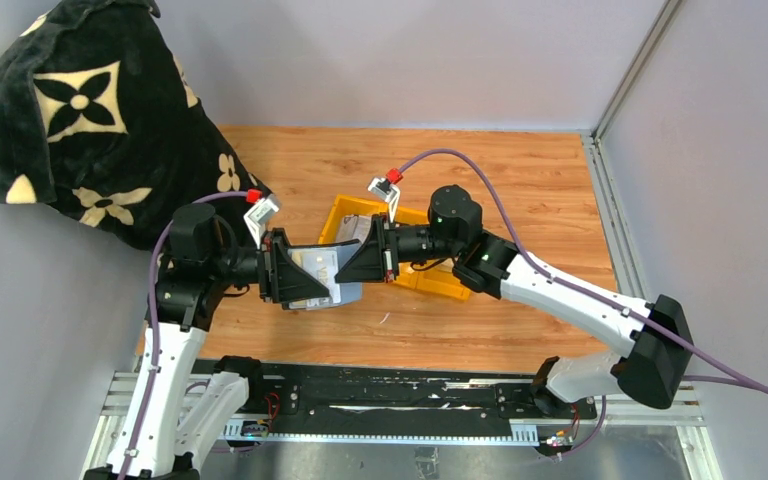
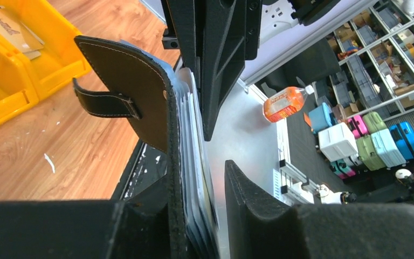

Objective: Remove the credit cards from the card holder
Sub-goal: Remove the credit card from the card holder.

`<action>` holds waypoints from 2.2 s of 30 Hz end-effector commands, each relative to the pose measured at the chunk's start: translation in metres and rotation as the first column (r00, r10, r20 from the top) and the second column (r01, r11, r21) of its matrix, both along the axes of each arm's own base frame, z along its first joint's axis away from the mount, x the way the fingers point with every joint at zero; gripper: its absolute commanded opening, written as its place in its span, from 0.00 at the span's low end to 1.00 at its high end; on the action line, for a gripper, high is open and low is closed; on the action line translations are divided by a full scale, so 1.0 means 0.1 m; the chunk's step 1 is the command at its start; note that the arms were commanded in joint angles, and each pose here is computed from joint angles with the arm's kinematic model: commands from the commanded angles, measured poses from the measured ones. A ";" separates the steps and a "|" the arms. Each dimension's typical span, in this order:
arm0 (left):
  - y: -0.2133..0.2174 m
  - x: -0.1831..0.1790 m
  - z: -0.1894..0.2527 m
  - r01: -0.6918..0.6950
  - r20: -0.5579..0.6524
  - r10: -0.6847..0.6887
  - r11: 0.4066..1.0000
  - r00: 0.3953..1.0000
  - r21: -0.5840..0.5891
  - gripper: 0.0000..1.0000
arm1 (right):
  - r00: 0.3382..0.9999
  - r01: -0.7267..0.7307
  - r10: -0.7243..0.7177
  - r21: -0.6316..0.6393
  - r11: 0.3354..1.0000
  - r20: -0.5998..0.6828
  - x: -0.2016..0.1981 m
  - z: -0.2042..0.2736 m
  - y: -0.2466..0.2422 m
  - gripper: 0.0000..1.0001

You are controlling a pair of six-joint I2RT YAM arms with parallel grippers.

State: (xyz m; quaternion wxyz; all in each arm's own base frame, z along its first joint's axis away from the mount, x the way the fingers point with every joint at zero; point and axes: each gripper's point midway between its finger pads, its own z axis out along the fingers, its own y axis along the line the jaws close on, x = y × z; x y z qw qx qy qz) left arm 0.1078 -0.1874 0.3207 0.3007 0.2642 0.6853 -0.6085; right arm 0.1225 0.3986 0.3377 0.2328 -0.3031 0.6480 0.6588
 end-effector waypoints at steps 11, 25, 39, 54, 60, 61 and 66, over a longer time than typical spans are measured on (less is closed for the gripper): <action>-0.01 -0.07 0.18 0.031 0.049 -0.030 0.999 0.998 -0.011 0.10 | 0.999 0.019 -0.018 -0.011 1.000 0.038 -0.03 -0.05 -0.12 0.00; 0.00 -0.08 0.23 0.016 0.036 -0.015 1.000 0.999 -0.012 0.13 | 0.999 0.017 -0.018 0.030 0.999 0.047 -0.08 0.02 -0.20 0.00; 0.00 -0.06 0.25 -0.019 0.052 0.019 1.000 0.998 -0.006 0.12 | 0.999 -0.051 0.047 0.190 0.980 0.025 -0.10 0.45 -0.07 0.44; 0.00 -0.13 0.27 0.016 0.034 -0.015 1.000 0.999 -0.018 0.43 | 0.998 -0.053 0.049 0.194 0.980 0.025 -0.05 0.44 0.02 0.00; -0.01 -0.08 0.26 0.028 0.018 -0.028 0.999 0.999 -0.018 0.28 | 0.998 -0.067 0.066 0.198 0.978 0.016 -0.09 0.39 -0.01 0.00; -0.01 -0.07 0.27 0.026 0.019 -0.026 1.000 0.999 -0.018 0.25 | 0.998 -0.065 0.063 0.201 0.977 0.017 -0.10 0.38 -0.02 0.00; -0.01 -0.09 0.32 0.019 0.052 -0.018 1.000 0.998 -0.017 0.22 | 0.999 -0.045 0.037 0.252 0.967 0.036 -0.14 0.40 -0.13 0.00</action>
